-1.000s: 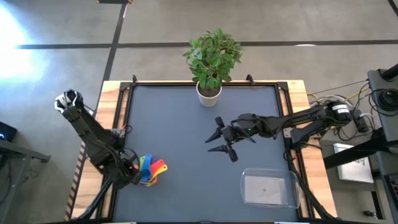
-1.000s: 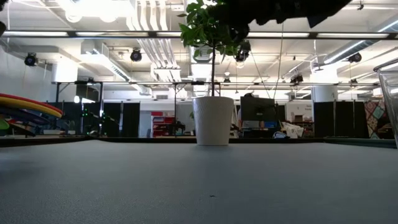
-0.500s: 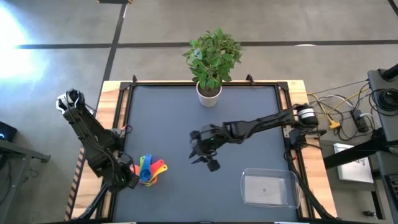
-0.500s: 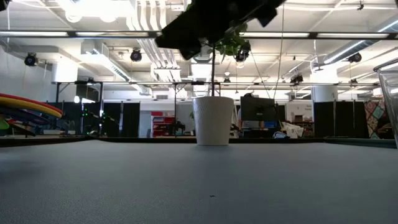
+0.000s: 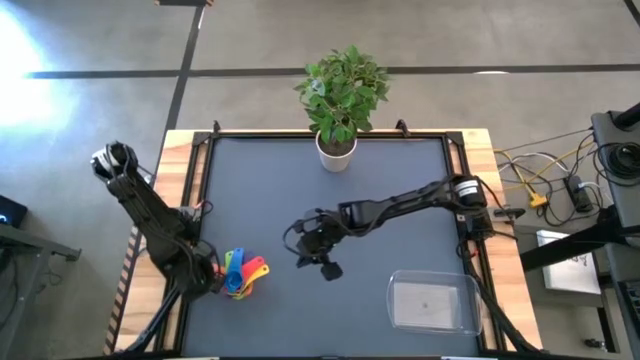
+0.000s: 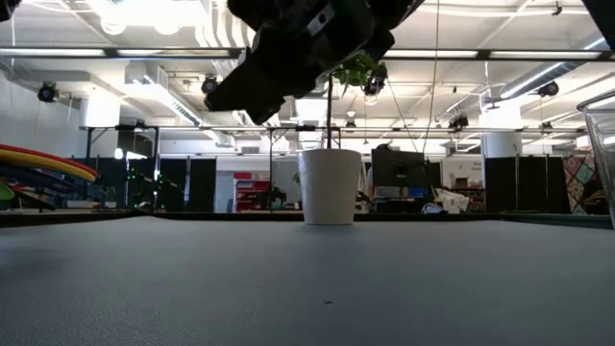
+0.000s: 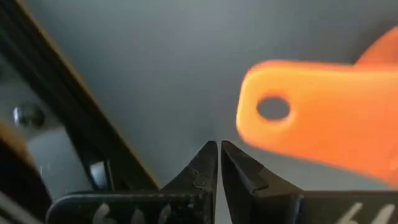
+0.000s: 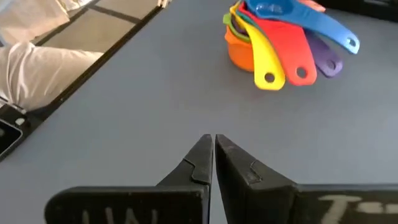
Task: Nest measuring cups in basket
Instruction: Adjust the nested measuring cups
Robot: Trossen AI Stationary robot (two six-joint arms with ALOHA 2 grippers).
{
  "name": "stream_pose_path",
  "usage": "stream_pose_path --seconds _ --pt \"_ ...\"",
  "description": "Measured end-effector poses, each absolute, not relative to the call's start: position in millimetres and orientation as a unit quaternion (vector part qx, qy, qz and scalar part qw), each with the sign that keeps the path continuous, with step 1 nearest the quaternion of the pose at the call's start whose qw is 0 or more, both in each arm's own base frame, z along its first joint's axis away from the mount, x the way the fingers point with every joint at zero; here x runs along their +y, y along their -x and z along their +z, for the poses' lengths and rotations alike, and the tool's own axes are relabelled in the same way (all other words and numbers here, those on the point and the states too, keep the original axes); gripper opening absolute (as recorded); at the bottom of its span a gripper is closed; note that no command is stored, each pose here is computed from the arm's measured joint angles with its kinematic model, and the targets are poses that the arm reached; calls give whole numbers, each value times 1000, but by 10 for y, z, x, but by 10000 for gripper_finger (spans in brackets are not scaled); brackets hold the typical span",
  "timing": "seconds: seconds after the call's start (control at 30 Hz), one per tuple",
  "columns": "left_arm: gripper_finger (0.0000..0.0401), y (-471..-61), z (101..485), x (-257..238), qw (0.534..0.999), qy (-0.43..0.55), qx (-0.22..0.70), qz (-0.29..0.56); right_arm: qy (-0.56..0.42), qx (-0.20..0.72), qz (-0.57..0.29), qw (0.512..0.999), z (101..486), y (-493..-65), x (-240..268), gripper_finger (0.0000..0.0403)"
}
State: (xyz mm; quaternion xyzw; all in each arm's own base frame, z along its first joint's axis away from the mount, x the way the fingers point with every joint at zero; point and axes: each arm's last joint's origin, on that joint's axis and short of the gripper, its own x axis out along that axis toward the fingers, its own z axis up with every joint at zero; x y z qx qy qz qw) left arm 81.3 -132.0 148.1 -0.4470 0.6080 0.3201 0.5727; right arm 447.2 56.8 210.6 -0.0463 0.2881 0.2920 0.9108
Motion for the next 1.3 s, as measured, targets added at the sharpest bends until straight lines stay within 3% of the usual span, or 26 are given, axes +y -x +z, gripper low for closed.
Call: stream_pose_path --seconds 0.33,0.93,1.3 --pt "1 -937 1541 -1179 632 466 538 305 40 288 297 910 2009 -4649 666 9" --pt "1 -1362 1613 -1152 681 474 499 249 47 285 337 896 2036 -4982 1252 9" --pt "1 -1517 1595 -1278 686 450 511 258 107 284 263 916 2189 -5099 1595 9"
